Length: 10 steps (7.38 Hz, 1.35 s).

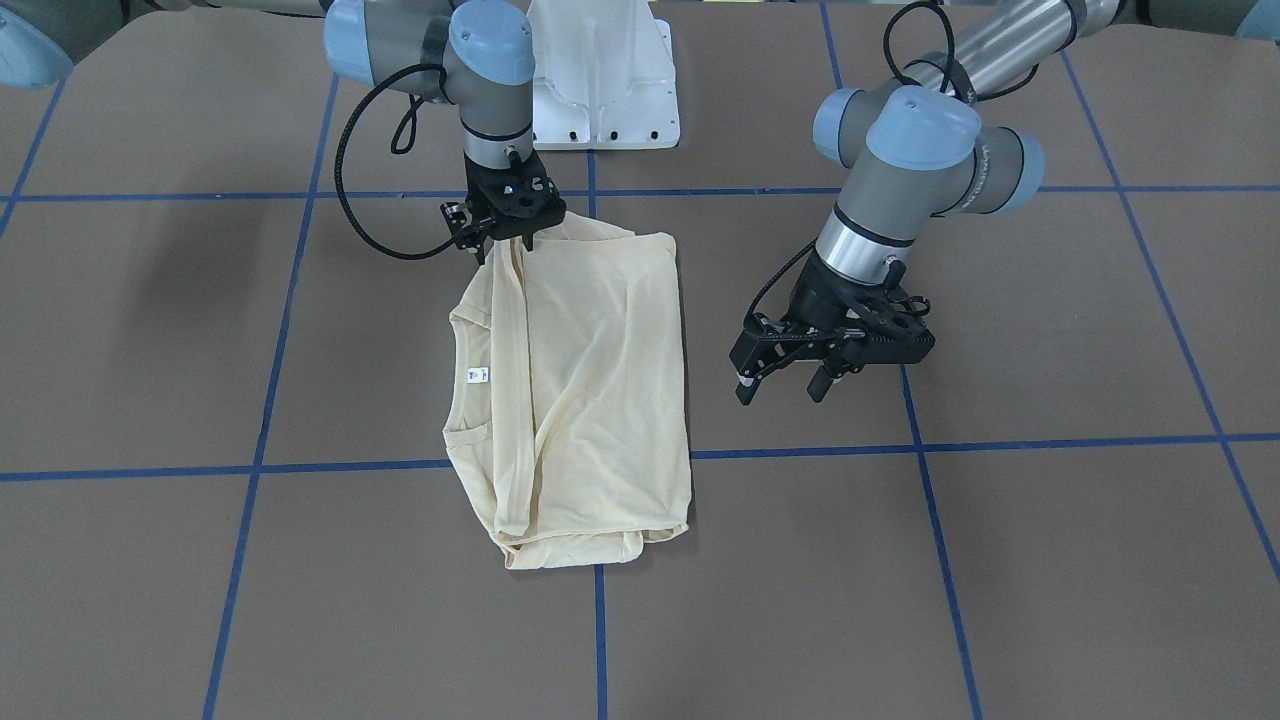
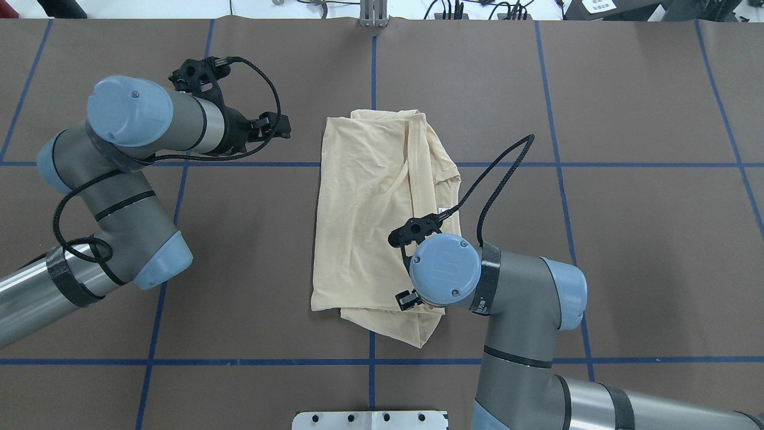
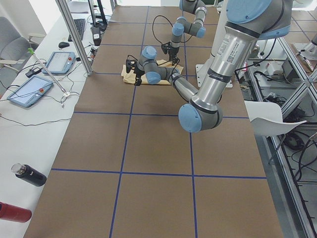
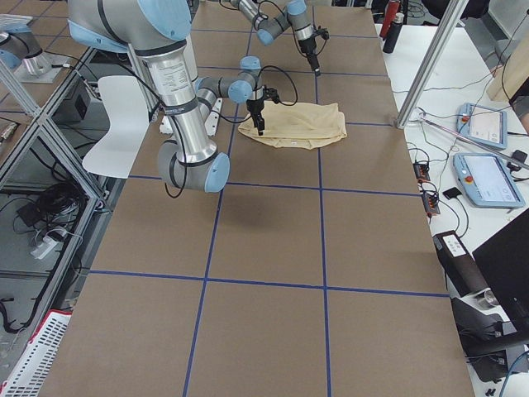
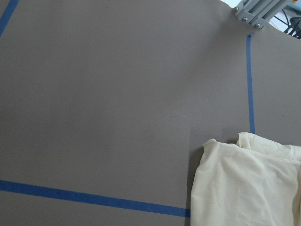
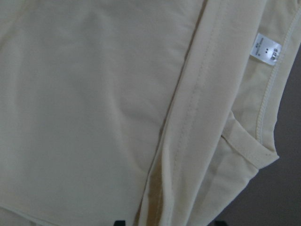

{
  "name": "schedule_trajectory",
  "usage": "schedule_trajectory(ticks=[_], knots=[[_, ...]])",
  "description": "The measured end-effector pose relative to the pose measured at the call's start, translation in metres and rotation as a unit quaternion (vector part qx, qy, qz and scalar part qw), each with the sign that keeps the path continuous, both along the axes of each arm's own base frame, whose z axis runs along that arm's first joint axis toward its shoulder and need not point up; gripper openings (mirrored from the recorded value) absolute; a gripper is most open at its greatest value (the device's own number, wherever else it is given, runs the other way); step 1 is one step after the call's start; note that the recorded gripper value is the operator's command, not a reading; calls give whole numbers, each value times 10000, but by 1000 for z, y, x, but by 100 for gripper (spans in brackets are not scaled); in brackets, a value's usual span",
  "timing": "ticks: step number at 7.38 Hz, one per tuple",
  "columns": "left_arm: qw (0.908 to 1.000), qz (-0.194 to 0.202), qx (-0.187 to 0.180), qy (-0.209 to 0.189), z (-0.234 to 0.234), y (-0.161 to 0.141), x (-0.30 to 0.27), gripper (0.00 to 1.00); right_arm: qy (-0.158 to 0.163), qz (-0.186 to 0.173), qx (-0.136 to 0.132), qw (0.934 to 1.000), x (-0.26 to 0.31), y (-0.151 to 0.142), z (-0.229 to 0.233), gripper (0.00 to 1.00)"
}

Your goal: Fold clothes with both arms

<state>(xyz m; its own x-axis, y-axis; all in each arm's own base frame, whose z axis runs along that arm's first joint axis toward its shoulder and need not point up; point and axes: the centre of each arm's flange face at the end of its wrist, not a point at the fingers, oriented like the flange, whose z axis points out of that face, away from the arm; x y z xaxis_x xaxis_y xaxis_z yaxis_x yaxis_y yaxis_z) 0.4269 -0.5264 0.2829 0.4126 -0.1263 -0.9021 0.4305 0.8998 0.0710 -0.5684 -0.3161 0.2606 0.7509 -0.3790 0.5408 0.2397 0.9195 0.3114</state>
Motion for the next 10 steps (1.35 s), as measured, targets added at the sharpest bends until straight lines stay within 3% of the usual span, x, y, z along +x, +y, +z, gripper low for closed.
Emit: schedule_trajectory(ticks=[7,10], knots=[[10000,5,9,-5,0,0,0,100,159,-23,-77,9998,-3,-1,16,70],[10000,9,21,15,-3,0,1,100,218,99,-110,9997,9,-15,24,70]])
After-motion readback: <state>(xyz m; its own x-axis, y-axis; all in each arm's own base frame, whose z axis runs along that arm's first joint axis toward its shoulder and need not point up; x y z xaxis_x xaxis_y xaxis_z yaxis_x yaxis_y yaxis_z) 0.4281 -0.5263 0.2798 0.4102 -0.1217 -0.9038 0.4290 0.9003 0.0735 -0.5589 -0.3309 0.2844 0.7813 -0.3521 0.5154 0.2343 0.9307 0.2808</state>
